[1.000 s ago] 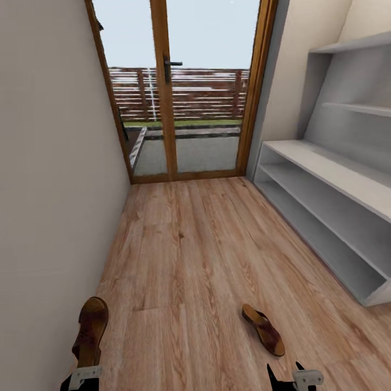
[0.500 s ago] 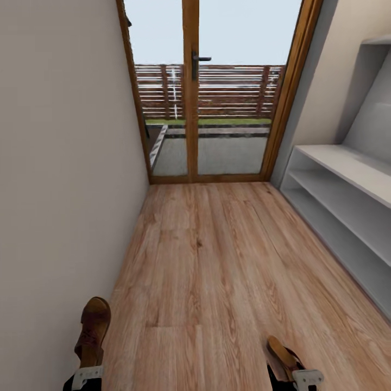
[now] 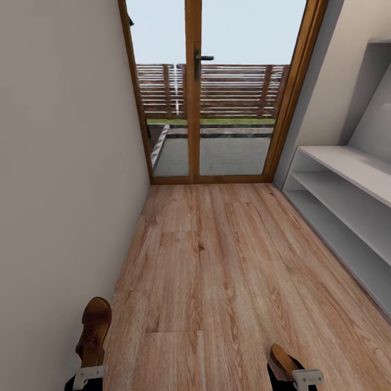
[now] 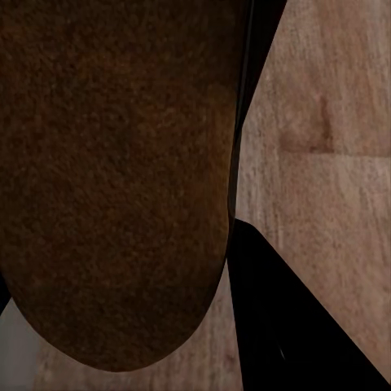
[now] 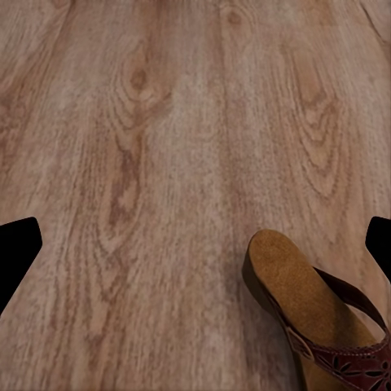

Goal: Pick up the two gym shoes and the two sandals from the corridor floor and place them onto the hallstand (shoe rack) in the corridor, making sure they are on the rack and not on the floor. Arrange them so the two gym shoes are next to each other and the two sandals are next to each other.

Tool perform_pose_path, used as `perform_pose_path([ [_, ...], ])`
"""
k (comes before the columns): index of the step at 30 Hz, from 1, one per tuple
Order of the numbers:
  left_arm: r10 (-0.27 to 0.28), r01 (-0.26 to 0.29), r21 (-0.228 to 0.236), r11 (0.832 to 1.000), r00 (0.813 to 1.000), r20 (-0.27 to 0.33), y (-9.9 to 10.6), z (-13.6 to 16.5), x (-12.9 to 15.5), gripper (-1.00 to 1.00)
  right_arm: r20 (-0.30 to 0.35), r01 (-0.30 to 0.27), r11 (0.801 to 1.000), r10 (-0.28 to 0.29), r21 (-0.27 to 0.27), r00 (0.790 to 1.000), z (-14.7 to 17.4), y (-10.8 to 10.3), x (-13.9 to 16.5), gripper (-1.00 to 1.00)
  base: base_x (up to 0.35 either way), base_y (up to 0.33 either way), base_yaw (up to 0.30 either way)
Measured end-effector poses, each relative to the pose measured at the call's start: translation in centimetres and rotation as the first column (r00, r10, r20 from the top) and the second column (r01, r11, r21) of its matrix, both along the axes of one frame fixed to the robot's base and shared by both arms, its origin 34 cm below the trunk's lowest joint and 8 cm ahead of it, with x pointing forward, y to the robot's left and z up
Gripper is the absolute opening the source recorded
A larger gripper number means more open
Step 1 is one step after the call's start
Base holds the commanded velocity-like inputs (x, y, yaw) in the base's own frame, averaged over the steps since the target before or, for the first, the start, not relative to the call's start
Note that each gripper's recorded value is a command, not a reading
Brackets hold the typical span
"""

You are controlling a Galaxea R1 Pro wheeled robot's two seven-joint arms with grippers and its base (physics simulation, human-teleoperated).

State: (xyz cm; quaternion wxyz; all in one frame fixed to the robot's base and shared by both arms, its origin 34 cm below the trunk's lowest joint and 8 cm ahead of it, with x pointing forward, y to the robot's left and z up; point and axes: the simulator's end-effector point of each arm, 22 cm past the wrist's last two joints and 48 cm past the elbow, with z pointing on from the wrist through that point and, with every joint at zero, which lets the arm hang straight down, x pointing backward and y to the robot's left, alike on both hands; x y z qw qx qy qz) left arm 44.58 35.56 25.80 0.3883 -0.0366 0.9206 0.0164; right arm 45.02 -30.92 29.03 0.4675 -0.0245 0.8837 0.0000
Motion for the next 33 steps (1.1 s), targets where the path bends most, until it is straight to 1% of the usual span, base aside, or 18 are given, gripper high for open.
perform_pose_path([
  [10,-0.006,0.006,0.001,1.000,1.000,0.007,-0.1,0.1,0.3,-1.00,0.000,0.001,1.000,-0.001,-0.001,1.000,0.0,-0.1,0.0,1.00,0.044,0.000,0.000],
  [12,-0.017,0.017,-0.002,1.000,1.000,0.013,-0.7,0.2,0.6,-1.00,-0.001,0.001,1.000,-0.001,-0.001,1.000,0.0,-0.1,0.0,1.00,0.012,0.000,0.000],
  [13,-0.025,0.025,-0.007,1.000,0.999,0.029,-1.4,0.5,1.4,-1.00,-0.001,0.001,1.000,-0.001,-0.001,1.000,0.0,-0.1,-0.1,1.00,0.006,0.000,0.000],
  [14,-0.025,0.025,-0.008,1.000,0.999,0.035,-1.6,0.7,1.7,-1.00,-0.001,0.001,1.000,-0.001,-0.001,1.000,0.0,-0.1,-0.1,1.00,0.004,0.000,0.000],
  [16,-0.028,0.029,-0.012,1.000,0.998,0.058,-2.3,1.2,2.9,-1.00,-0.002,0.000,1.000,0.000,-0.001,1.000,0.0,-0.1,-0.1,1.00,0.002,0.000,0.000],
  [19,-0.028,0.031,-0.018,0.999,0.993,0.117,-3.5,2.7,5.9,-1.00,-0.002,-0.001,1.000,0.001,-0.001,1.000,0.0,-0.1,-0.1,1.00,0.000,0.000,0.000],
  [22,-0.026,0.030,-0.021,0.999,0.989,0.142,-3.9,3.4,7.2,-1.00,-0.001,-0.001,1.000,0.001,-0.001,1.000,0.0,-0.1,0.0,1.00,0.000,0.000,0.000],
  [24,-0.028,0.032,-0.026,0.999,0.989,0.147,-4.3,3.5,7.4,-1.00,-0.001,-0.001,1.000,0.001,-0.001,1.000,0.0,-0.1,0.0,1.00,0.005,0.000,0.000],
  [25,-0.033,0.038,-0.033,0.999,0.988,0.149,-5.0,3.5,7.4,-1.00,-0.001,0.000,1.000,0.000,-0.001,1.000,0.0,-0.1,0.0,1.00,0.032,0.000,0.000],
  [28,-0.036,0.043,-0.044,0.998,0.988,0.151,-6.0,3.5,7.4,-1.00,0.000,0.000,1.000,0.000,-0.001,1.000,0.0,-0.1,0.0,1.00,0.152,0.000,0.000],
  [33,-0.038,0.046,-0.053,0.998,0.988,0.151,-6.6,3.4,7.3,-1.00,0.000,0.000,1.000,0.000,0.000,1.000,0.0,0.0,0.0,1.00,0.302,0.000,0.000],
])
